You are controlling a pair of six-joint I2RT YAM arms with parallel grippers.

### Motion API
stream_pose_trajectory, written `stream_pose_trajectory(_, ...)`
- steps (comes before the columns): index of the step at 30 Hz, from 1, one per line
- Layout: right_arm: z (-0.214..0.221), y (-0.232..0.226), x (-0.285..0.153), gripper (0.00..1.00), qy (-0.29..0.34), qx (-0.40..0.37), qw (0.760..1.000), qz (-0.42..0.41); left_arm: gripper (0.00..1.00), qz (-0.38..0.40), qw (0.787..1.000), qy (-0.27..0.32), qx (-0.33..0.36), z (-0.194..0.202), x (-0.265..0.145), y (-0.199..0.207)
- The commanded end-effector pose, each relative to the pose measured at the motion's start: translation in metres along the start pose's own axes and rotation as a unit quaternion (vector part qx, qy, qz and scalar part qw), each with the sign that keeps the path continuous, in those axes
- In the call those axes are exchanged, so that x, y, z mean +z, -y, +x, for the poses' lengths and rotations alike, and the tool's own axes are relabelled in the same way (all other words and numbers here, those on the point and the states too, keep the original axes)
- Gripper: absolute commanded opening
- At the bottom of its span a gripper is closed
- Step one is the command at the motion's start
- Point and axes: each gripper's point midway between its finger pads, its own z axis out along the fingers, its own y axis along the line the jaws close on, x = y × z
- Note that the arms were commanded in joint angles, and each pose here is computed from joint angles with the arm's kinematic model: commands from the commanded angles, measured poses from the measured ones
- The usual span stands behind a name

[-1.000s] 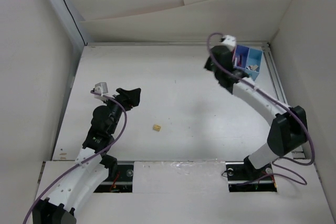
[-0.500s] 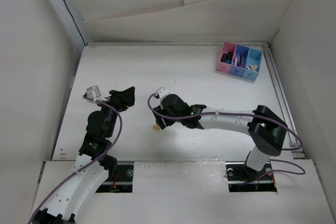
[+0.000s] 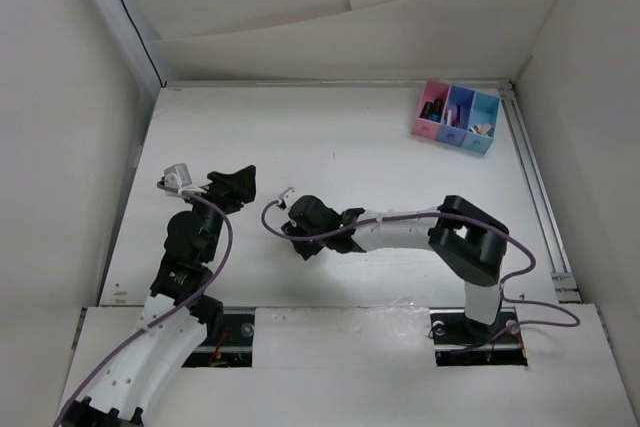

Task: Sort the stationery into containers
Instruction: Grab a piece of stationery with the right arm, then place the stationery into the container

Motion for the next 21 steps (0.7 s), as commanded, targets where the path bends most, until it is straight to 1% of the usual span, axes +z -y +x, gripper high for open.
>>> stream_pose_trajectory(1, -0.013, -0.008, 0.005, 0.43, 0.018, -0.009, 1.0, 0.002, 0.78, 0.011, 1.0, 0.023, -0.006, -0.014, -0.001, 0.009)
stream_pose_trajectory(2, -0.014, -0.006, 0.005, 0.35, 0.02, -0.009, 1.0, 0.01, 0.78, 0.011, 1.0, 0.023, -0.006, -0.014, -0.001, 0.009)
stream_pose_trajectory(3, -0.011, -0.005, 0.007, 0.25, 0.016, -0.009, 1.0, 0.011, 0.78, 0.011, 1.0, 0.023, -0.006, -0.014, -0.001, 0.009)
stream_pose_trajectory(6, -0.009, -0.001, 0.008, 0.12, 0.018, -0.005, 1.0, 0.021, 0.78, -0.001, 1.0, 0.025, -0.005, -0.015, -0.002, 0.004)
stream_pose_trajectory(7, -0.015, -0.003, 0.005, 0.05, 0.028, -0.003, 0.999, 0.018, 0.78, -0.006, 1.0, 0.029, -0.005, -0.016, -0.001, 0.002)
stream_pose_trajectory(9, -0.014, 0.005, -0.001, 0.02, 0.033, -0.003, 0.999, 0.035, 0.78, -0.006, 1.0, 0.029, -0.009, -0.016, -0.001, 0.003)
stream_pose_trajectory(10, -0.026, 0.005, -0.011, 0.0, 0.052, 0.005, 0.998, 0.039, 0.78, -0.006, 1.0, 0.029, -0.009, -0.016, -0.001, 0.003)
stream_pose_trajectory(13, -0.034, 0.016, -0.026, 0.0, 0.069, 0.013, 0.996, 0.051, 0.78, -0.006, 1.0, 0.029, -0.009, -0.016, -0.001, 0.003)
stream_pose_trajectory(15, -0.05, 0.029, -0.043, 0.0, 0.095, 0.032, 0.993, 0.064, 0.78, -0.002, 1.0, 0.026, -0.009, -0.015, -0.002, 0.004)
stream_pose_trajectory(17, -0.056, 0.042, -0.06, 0.0, 0.114, 0.042, 0.99, 0.078, 0.78, 0.004, 1.0, 0.026, -0.01, -0.016, -0.002, 0.007)
stream_pose_trajectory(18, -0.057, 0.052, -0.065, 0.0, 0.117, 0.048, 0.988, 0.089, 0.78, 0.004, 1.0, 0.026, -0.01, -0.016, -0.002, 0.007)
stream_pose_trajectory(19, -0.061, 0.075, -0.072, 0.0, 0.126, 0.065, 0.983, 0.115, 0.78, 0.015, 1.0, 0.019, -0.01, -0.013, -0.001, 0.011)
stream_pose_trajectory(21, -0.066, 0.107, -0.089, 0.0, 0.143, 0.1, 0.973, 0.148, 0.79, 0.03, 0.999, 0.013, -0.011, -0.011, 0.001, 0.017)
